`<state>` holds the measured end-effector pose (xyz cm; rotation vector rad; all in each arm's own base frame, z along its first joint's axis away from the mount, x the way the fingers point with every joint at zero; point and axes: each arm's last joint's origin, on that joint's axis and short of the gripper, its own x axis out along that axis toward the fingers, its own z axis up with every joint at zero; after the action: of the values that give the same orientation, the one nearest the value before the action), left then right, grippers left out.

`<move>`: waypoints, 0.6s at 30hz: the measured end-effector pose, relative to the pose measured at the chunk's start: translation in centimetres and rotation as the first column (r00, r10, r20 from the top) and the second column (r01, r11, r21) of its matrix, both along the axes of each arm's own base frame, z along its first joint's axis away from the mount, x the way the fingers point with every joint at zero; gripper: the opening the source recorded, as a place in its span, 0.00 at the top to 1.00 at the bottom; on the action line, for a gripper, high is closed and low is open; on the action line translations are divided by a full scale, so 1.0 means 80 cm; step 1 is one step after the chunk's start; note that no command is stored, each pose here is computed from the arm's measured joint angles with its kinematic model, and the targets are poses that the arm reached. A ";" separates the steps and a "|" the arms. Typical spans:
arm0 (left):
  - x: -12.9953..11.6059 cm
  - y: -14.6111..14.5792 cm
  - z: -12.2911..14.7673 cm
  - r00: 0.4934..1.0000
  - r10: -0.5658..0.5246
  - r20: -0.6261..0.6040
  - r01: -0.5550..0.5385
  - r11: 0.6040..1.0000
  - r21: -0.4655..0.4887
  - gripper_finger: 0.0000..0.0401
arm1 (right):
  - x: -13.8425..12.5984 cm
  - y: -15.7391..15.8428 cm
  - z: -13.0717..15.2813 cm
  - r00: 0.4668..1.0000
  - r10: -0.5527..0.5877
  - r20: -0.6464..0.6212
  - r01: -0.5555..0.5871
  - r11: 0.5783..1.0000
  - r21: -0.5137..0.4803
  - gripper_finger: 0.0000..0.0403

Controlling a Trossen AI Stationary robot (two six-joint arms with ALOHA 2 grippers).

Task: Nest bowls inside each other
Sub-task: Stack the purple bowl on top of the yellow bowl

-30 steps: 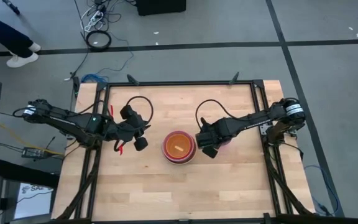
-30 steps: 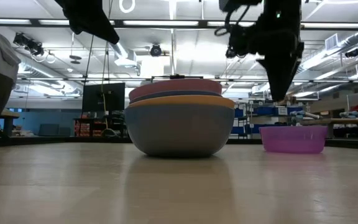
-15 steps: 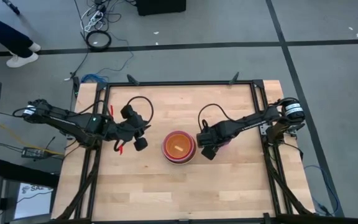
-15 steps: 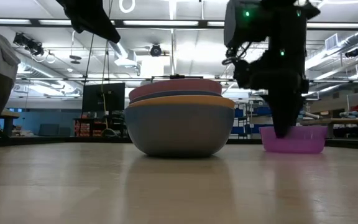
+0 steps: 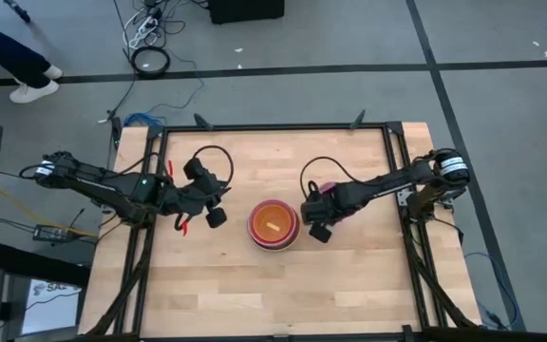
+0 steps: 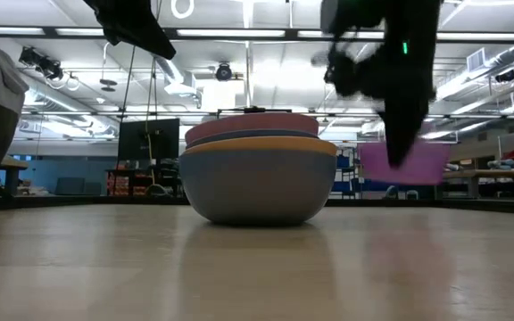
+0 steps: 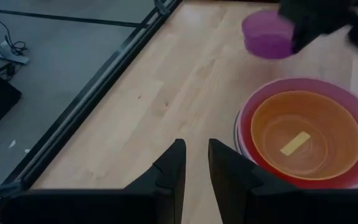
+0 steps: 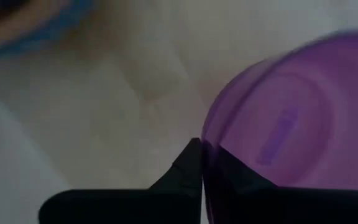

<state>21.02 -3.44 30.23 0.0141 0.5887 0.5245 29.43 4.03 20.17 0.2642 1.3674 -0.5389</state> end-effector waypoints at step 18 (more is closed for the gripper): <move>0.003 -0.001 0.003 0.999 0.000 0.036 0.000 1.000 -0.008 0.80 | 0.090 0.046 0.131 0.761 0.283 0.585 -0.305 0.950 -0.062 1.00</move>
<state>21.24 -3.49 30.48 -0.0025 0.5558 0.5214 36.65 7.71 30.65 0.2148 0.7825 -0.1367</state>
